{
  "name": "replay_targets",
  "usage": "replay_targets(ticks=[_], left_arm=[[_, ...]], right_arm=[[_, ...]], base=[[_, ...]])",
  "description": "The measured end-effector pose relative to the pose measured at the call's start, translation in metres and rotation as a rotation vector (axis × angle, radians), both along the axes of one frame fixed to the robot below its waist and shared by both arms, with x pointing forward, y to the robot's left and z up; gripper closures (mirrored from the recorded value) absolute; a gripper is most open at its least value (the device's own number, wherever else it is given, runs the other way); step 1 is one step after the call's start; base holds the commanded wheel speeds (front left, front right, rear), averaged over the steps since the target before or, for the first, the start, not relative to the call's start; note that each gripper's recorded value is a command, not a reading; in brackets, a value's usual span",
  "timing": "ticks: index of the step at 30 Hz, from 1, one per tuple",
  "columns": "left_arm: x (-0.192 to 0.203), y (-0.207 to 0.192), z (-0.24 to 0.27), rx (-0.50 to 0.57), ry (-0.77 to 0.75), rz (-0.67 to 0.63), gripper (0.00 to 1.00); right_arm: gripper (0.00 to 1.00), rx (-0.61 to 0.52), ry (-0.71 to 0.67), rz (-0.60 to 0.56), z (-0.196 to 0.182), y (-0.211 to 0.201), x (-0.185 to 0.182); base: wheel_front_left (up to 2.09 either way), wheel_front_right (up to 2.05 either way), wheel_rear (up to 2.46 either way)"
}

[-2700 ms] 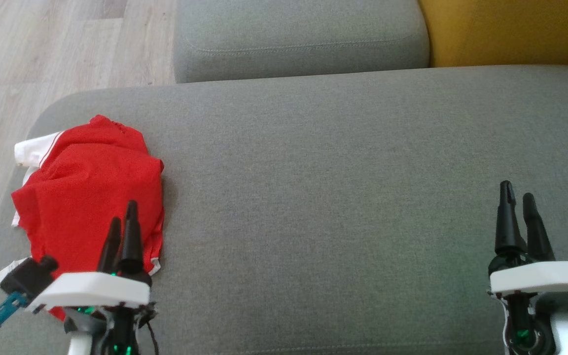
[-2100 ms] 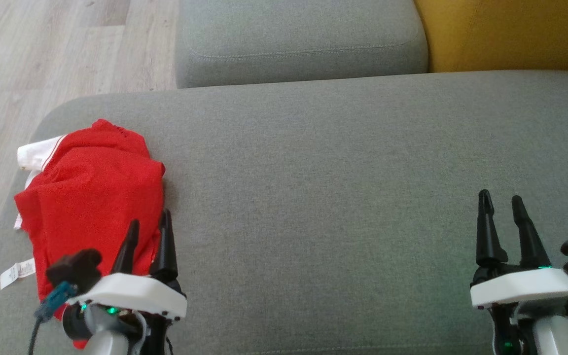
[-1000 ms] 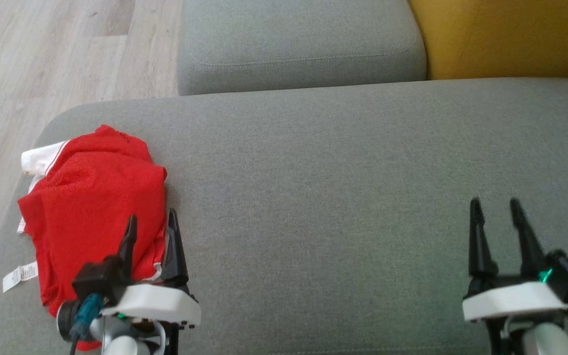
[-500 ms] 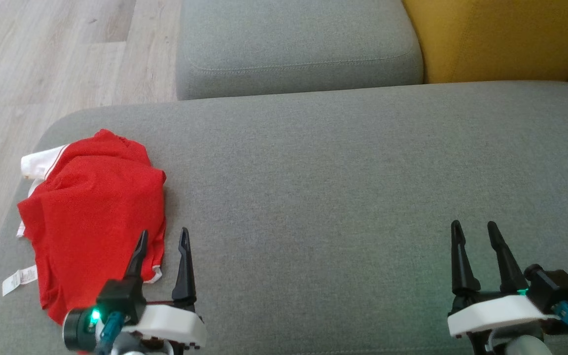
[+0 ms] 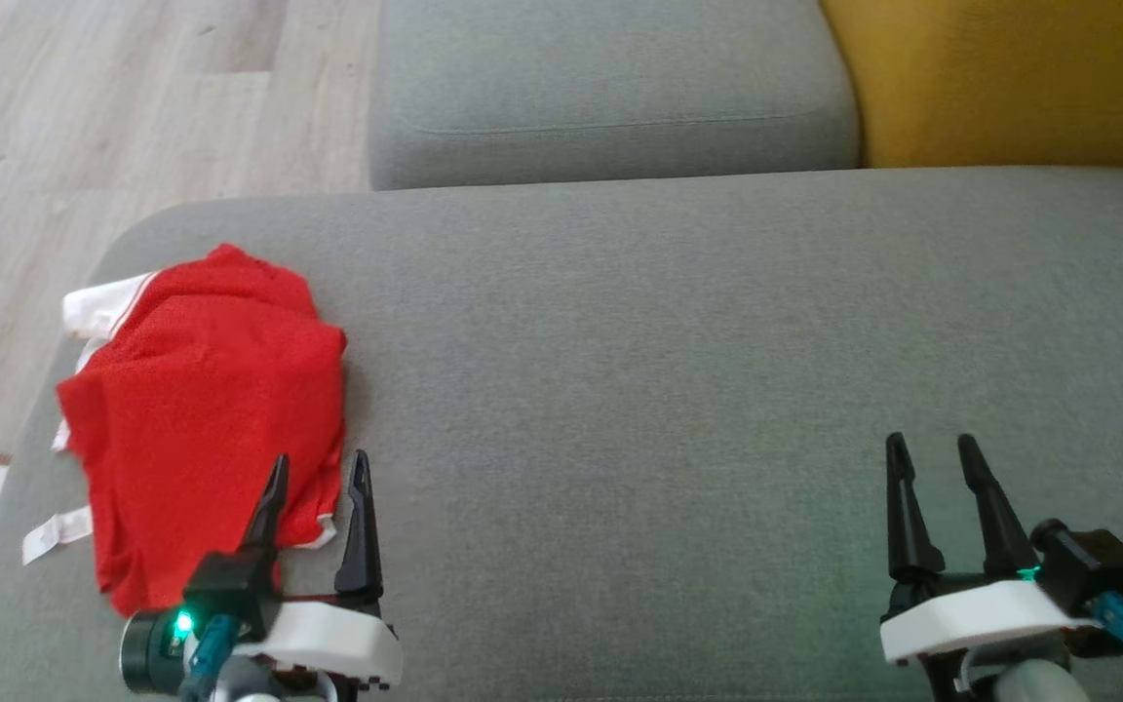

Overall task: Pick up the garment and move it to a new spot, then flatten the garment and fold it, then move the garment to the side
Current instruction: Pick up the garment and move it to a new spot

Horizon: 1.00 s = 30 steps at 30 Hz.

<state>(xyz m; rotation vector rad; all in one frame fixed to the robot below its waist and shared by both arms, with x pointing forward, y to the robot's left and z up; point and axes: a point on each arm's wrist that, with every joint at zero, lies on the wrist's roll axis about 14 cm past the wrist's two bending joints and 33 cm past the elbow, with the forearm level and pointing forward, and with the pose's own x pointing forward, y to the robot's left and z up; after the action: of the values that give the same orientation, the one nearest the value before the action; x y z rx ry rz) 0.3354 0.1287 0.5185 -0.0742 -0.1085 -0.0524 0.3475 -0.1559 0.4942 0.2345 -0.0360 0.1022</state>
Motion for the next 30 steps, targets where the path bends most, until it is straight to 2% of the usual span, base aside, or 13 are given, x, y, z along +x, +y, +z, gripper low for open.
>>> replay_targets(ticks=[13,30], left_arm=[[-0.026,0.066,-0.002,-0.006,-0.002,0.218,0.00],[-0.107,0.157,-0.007,0.002,-0.008,0.549,0.00]], right_arm=[[0.00,0.016,0.013,0.193,-0.001,0.064,0.014],[0.00,0.029,0.044,0.546,-0.004,0.179,0.003]], base=[[0.00,0.00,0.00],[0.00,0.00,0.00]])
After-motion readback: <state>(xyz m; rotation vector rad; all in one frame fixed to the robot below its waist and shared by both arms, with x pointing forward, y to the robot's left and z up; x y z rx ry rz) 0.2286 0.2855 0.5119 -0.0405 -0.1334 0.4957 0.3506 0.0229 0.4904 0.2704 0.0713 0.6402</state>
